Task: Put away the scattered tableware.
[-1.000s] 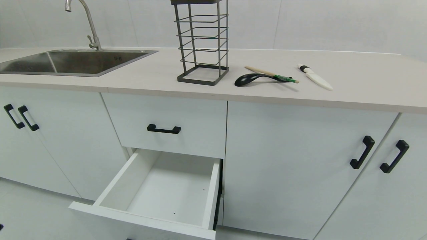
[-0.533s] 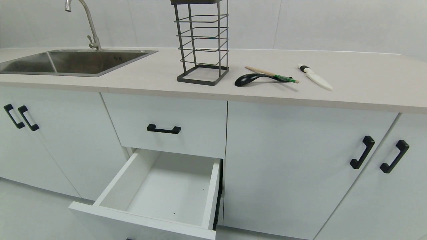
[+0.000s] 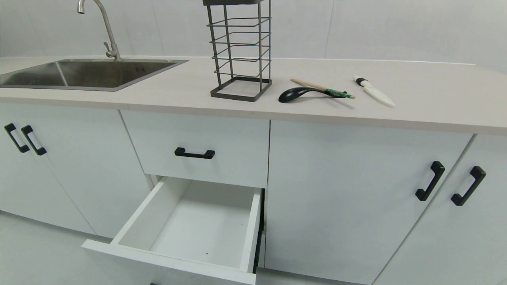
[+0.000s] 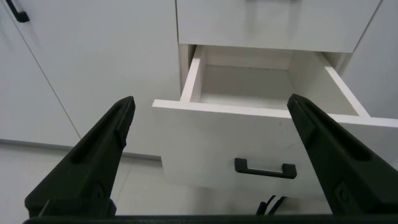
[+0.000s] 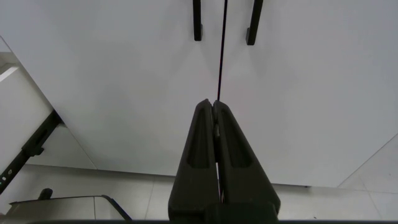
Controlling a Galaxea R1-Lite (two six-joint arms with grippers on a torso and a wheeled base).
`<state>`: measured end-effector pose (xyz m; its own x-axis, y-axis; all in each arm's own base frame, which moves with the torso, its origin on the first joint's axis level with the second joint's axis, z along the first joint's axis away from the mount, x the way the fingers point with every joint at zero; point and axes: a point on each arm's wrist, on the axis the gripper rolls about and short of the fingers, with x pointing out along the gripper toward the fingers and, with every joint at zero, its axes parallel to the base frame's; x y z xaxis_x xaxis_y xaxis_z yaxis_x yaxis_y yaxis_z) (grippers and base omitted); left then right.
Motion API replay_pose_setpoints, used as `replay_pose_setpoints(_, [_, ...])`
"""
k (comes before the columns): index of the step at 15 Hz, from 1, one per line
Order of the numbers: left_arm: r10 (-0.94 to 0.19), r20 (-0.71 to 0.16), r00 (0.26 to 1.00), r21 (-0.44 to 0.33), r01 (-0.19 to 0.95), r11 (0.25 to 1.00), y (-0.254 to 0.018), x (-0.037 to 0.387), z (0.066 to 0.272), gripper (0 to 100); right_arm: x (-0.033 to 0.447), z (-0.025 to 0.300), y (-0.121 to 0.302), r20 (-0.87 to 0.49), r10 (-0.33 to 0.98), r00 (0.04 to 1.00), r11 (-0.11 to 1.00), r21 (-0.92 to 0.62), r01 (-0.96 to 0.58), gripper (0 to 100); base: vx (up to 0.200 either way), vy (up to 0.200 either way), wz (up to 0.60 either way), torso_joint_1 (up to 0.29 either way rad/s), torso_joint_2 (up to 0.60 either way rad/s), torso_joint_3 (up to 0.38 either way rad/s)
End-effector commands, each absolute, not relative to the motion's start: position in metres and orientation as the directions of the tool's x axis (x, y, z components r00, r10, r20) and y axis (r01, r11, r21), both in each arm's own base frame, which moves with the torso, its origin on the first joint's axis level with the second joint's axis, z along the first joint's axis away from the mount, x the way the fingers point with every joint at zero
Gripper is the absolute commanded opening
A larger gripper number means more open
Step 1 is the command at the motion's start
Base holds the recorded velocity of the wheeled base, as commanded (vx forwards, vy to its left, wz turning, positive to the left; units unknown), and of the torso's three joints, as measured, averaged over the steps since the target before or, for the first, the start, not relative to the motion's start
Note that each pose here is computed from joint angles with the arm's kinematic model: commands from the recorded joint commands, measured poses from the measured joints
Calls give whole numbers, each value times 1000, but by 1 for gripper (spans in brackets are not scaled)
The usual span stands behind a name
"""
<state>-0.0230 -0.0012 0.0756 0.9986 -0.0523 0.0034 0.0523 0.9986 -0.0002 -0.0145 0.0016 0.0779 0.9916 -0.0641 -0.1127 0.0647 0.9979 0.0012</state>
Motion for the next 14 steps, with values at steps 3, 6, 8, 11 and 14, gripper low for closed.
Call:
replay_pose_setpoints(3, [-54,0,999,3,54,999,-1,-23,75,100,-14,78,2,-112,-64,992,998,-1,64,0,0,0,0,0,0,0])
replay_pose_setpoints(6, [-54,0,999,3,54,999,-1,-23,75,100,-14,78,2,-115,-64,991,998,1,64,0,0,0,0,0,0,0])
replay_pose_setpoints(8, [-54,0,999,3,54,999,-1,-23,75,100,-14,78,2,-113,-64,992,998,-1,64,0,0,0,0,0,0,0])
replay_pose_setpoints(11, [-54,0,999,3,54,999,-1,-23,75,100,-14,78,2,-112,-70,991,998,-2,70,0,0,0,0,0,0,0])
replay_pose_setpoints(14, [-54,0,999,3,54,999,-1,-23,75,100,-14,78,2,-112,-70,991,998,-2,70,0,0,0,0,175,-113,-53])
